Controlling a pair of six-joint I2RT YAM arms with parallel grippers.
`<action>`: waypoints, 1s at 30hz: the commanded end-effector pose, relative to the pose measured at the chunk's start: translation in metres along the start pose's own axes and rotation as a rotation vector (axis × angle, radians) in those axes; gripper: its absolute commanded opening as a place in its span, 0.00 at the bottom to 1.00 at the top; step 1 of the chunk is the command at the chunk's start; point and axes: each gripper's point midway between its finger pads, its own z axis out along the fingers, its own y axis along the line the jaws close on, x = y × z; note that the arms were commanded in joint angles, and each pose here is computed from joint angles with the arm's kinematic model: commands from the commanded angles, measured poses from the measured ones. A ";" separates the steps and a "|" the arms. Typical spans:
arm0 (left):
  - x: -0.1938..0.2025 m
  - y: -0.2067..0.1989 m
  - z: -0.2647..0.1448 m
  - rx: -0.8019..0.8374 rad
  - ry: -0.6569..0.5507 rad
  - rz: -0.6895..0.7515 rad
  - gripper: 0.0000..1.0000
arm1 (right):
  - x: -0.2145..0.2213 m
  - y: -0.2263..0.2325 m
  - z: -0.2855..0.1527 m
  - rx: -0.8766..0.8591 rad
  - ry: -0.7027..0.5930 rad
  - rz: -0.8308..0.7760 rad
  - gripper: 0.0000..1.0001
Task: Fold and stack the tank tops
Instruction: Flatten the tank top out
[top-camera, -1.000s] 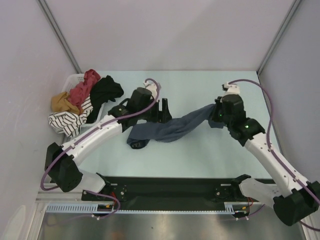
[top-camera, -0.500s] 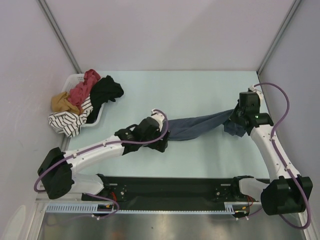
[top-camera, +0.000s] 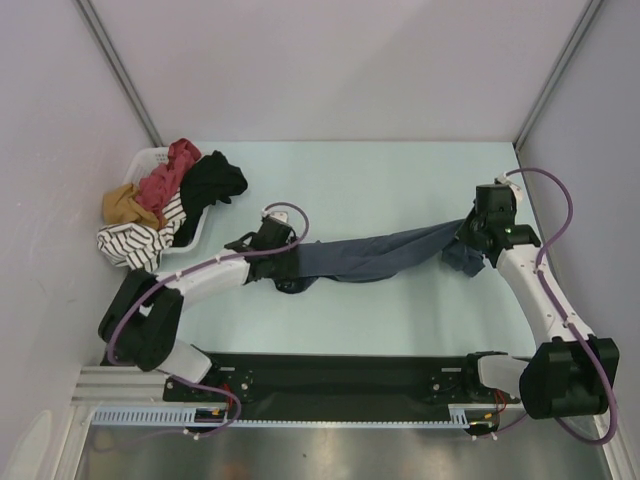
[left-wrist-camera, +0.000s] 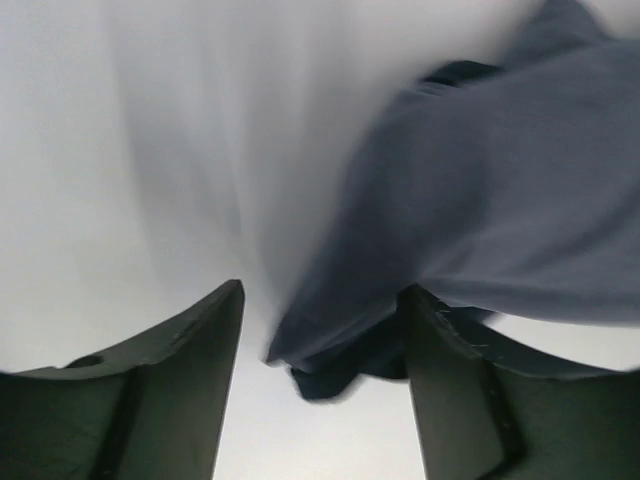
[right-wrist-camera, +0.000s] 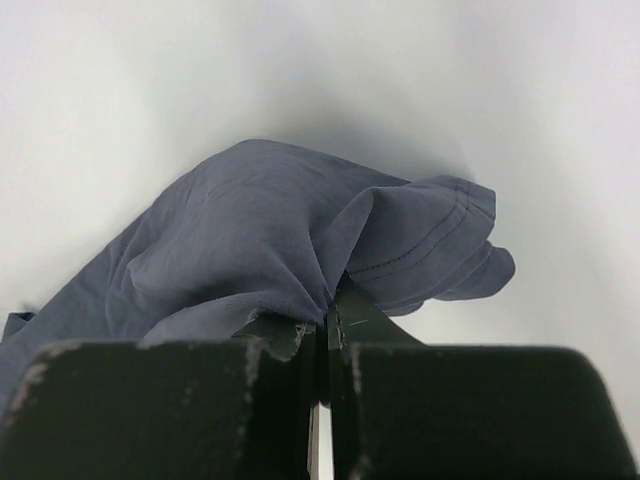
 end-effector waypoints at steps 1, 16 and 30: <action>-0.005 0.003 0.020 0.074 0.035 -0.107 0.65 | -0.015 0.008 0.001 -0.030 -0.049 0.038 0.00; -0.052 0.013 -0.150 0.255 -0.348 -0.201 0.00 | -0.009 -0.012 -0.085 -0.129 -0.169 0.065 0.00; -0.106 0.036 -0.119 0.125 -0.256 -0.194 0.00 | -0.032 0.025 -0.072 -0.223 -0.107 -0.014 0.00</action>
